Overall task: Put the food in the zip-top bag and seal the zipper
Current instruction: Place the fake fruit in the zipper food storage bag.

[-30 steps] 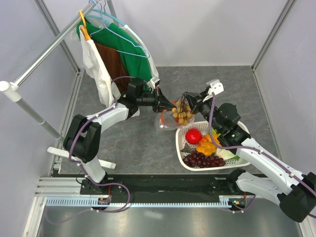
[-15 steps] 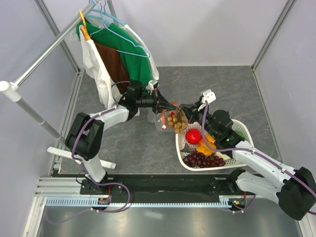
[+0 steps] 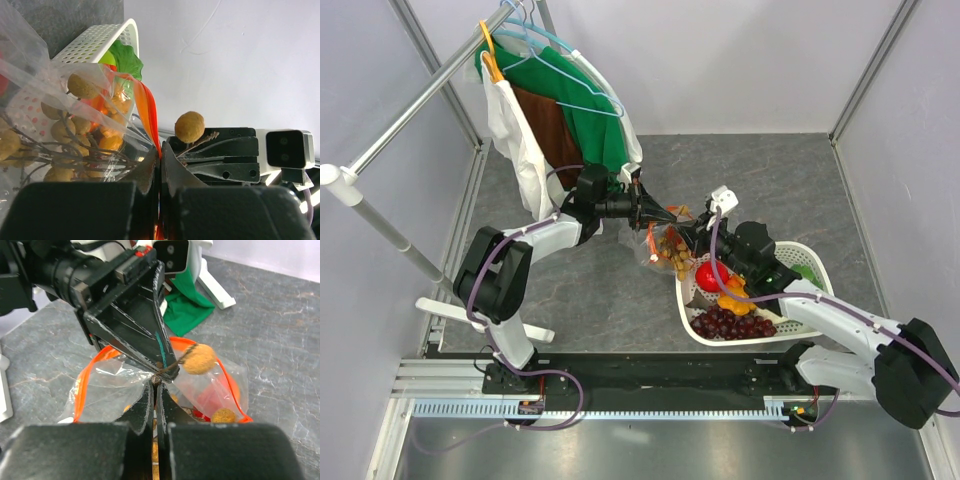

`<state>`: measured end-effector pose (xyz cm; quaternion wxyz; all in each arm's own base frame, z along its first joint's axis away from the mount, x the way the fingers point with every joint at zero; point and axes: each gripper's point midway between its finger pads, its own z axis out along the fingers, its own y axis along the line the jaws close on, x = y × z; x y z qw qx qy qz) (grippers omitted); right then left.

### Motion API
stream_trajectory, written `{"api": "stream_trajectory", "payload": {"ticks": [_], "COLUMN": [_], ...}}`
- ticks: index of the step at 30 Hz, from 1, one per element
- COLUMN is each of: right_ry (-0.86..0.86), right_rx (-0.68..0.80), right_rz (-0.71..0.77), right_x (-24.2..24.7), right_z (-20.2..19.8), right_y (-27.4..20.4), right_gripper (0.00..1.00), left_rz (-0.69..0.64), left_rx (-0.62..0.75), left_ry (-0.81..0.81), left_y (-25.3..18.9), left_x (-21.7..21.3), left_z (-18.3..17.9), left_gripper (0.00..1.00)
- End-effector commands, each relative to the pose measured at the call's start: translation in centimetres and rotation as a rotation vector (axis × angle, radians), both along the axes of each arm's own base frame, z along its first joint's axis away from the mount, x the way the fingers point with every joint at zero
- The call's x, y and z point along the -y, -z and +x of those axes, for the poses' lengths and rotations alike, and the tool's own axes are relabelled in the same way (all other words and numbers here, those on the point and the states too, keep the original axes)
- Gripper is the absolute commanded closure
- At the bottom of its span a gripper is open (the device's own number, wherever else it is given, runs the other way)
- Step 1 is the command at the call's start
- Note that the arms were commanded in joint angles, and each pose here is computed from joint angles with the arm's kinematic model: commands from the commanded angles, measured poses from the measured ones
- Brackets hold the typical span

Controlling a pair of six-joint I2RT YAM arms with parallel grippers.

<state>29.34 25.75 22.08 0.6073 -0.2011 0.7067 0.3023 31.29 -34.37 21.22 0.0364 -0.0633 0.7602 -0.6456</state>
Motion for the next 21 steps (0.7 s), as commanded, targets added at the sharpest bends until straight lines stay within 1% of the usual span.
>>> {"api": "stream_trajectory", "payload": {"ticks": [1, 3, 6, 7, 8, 10, 11, 12, 14, 15, 16, 17, 21], "right_ry": [0.030, -0.003, -0.084, -0.095, -0.103, -0.114, -0.130, -0.145, -0.160, -0.152, -0.148, -0.156, -0.136], "right_rx": [-0.005, -0.016, -0.028, -0.067, -0.076, -0.113, -0.122, -0.124, -0.127, -0.138, -0.118, -0.136, -0.191], "right_rz": [-0.045, -0.069, -0.139, -0.177, -0.208, -0.245, -0.250, -0.249, -0.244, -0.234, -0.222, -0.229, -0.227], "right_x": [0.1, -0.3, -1.0, -0.9, -0.8, -0.6, -0.8, -0.9, -0.9, -0.6, -0.6, -0.3, 1.2], "right_z": [0.9, 0.6, -0.2, -0.4, -0.5, -0.8, -1.1, -1.3, -1.7, -2.0, -1.9, -2.3, -3.7], "right_y": [0.7, 1.0, 1.9, 3.0, 3.5, 4.4, 4.4, 4.1, 2.9, 2.3, 1.0, 0.9, -0.3], "right_gripper": [1.00, 1.00, 0.92, 0.88, 0.87, 0.80, 0.73, 0.68, 0.66, 0.59, 0.54, 0.51, 0.41], "left_rz": [-0.028, -0.023, -0.015, -0.014, -0.011, -0.011, -0.008, -0.007, -0.008, -0.008, -0.008, -0.007, -0.007], "left_rx": [-0.007, 0.002, 0.001, 0.001, -0.003, 0.000, -0.005, -0.007, -0.005, -0.004, -0.004, -0.004, -0.004], "left_ry": [0.030, 0.030, 0.021, 0.018, 0.017, 0.014, 0.014, 0.013, 0.015, 0.010, 0.009, 0.006, 0.002], "left_y": [-0.4, -0.5, -0.3, -0.3, -0.2, -0.3, -0.1, -0.1, -0.1, -0.2, -0.2, -0.2, -0.1], "left_x": [-0.1, -0.1, -0.2, -0.3, -0.3, -0.4, -0.4, -0.5, -0.5, -0.6, -0.6, -0.7, -0.7], "left_z": [-0.4, -0.4, -0.2, 0.0, 0.1, 0.2, 0.2, 0.3, 0.2, 0.3, 0.4, 0.4, 0.7], "left_gripper": [0.98, 0.98, 0.98, 0.98, 0.98, 0.98, 0.98, 0.98, 0.98, 0.98, 0.98, 0.98, 0.98]}}
